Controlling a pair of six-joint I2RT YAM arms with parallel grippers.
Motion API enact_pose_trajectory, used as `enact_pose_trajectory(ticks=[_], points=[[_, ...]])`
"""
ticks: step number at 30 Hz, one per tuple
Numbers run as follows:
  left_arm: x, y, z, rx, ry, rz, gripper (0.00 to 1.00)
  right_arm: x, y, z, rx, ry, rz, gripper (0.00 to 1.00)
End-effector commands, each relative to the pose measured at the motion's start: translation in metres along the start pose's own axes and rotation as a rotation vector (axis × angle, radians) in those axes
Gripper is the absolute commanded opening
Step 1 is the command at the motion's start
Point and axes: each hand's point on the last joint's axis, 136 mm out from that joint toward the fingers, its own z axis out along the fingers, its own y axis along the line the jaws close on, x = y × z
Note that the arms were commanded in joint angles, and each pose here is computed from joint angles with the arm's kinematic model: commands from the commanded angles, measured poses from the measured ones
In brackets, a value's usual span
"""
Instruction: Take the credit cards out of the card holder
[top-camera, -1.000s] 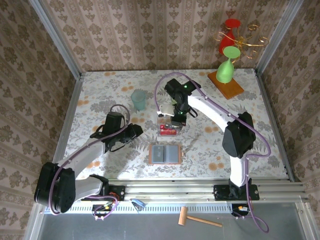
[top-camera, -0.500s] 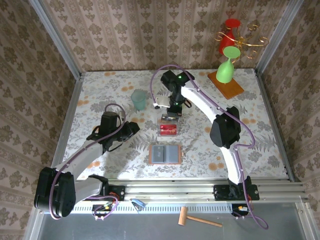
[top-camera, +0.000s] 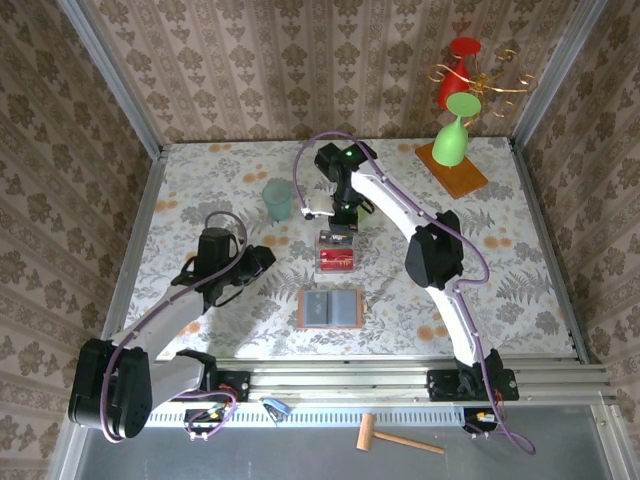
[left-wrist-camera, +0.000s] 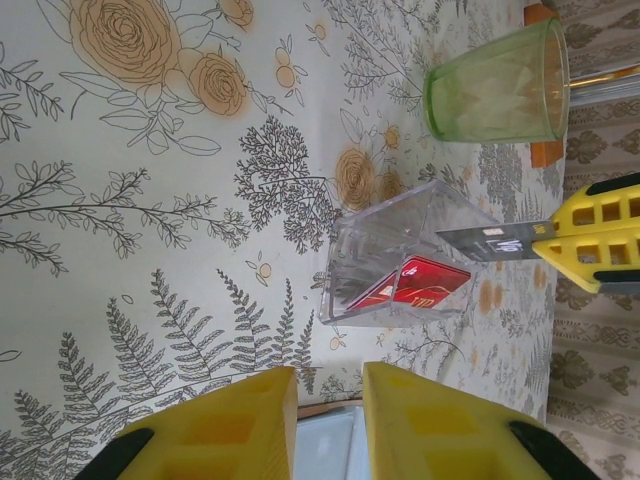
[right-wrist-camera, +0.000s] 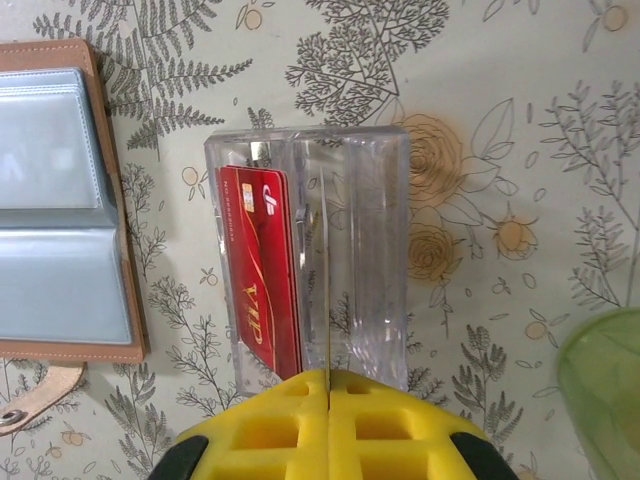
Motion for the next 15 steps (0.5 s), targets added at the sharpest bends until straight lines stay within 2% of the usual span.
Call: enact_pose_trajectory(ticks=[1, 15], points=[[-0.003, 0.002, -0.004, 0.009, -0.027, -0.015, 0.25, 0.007, 0.012, 0.007, -0.086, 0.024, -0.001, 0.00], [-0.006, 0.009, -0.016, -0.014, -0.057, -0.041, 0.24, 0.009, 0.015, 0.031, -0.155, 0.036, 0.002, 0.00]])
